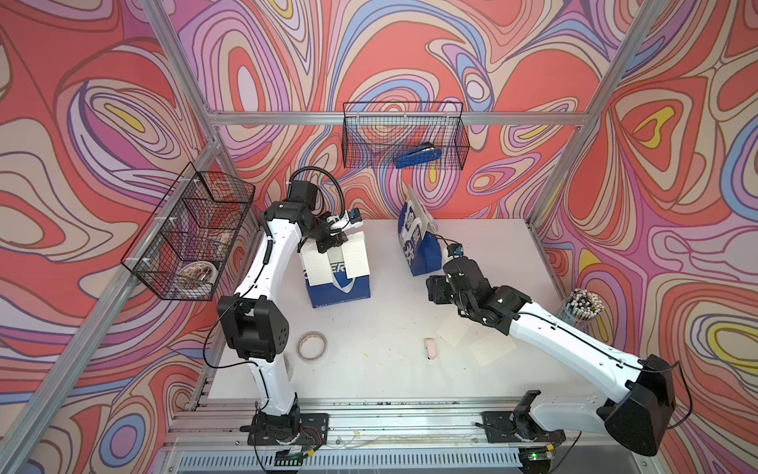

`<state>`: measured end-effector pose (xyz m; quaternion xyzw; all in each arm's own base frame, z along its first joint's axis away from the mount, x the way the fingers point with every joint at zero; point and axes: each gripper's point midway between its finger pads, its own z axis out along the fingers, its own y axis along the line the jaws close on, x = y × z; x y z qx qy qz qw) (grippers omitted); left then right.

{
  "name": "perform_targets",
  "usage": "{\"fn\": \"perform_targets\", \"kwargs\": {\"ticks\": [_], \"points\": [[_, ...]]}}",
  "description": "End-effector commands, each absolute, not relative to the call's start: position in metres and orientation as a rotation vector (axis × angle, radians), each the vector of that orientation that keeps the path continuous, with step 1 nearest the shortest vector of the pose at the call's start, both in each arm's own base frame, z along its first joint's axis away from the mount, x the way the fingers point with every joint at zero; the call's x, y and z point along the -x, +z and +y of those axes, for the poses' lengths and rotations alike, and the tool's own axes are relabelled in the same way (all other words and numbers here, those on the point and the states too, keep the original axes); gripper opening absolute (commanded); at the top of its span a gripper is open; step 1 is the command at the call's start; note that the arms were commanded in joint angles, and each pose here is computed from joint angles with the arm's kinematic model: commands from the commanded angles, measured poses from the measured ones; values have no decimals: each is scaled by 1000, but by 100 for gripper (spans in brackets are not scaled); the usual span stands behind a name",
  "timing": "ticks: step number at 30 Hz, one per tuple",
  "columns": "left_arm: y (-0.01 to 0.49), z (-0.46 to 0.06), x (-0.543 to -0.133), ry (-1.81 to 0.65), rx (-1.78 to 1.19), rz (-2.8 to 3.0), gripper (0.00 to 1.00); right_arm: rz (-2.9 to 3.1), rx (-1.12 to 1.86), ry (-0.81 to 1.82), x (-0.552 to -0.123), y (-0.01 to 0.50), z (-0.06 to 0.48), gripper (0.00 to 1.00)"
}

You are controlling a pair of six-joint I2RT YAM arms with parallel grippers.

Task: Staple the receipts to the bags
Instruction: Place the stapler at the center of the board, then place the takeout bag at the center of the board.

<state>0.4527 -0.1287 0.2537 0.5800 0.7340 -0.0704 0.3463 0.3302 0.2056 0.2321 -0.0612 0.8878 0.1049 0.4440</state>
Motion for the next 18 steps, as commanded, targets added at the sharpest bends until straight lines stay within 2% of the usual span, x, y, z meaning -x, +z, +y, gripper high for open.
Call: {"fn": "perform_targets", "kwargs": {"ticks": [1,3,7,8,9,10,15,18], "points": [[247,-118,-470,-120,-1434,1942,11,2039,331,199,-360,274,211,69],[251,-120,-471,-123,-1401,1934,23,2042,349,202,-375,284,207,68],[272,-125,-465,-146,-1342,1887,36,2012,381,264,-401,297,206,67],[279,-126,-464,-149,-1321,1876,54,2014,394,271,-407,297,208,68],[289,-127,-461,-152,-1294,1861,68,2015,405,271,-415,298,211,68],[299,-127,-458,-153,-1269,1845,99,2013,400,261,-423,299,212,68],[365,-128,-431,-227,-986,1800,100,1990,350,241,-460,303,217,67],[384,-123,-412,-278,-794,1758,100,2004,325,244,-484,295,219,65]]}}
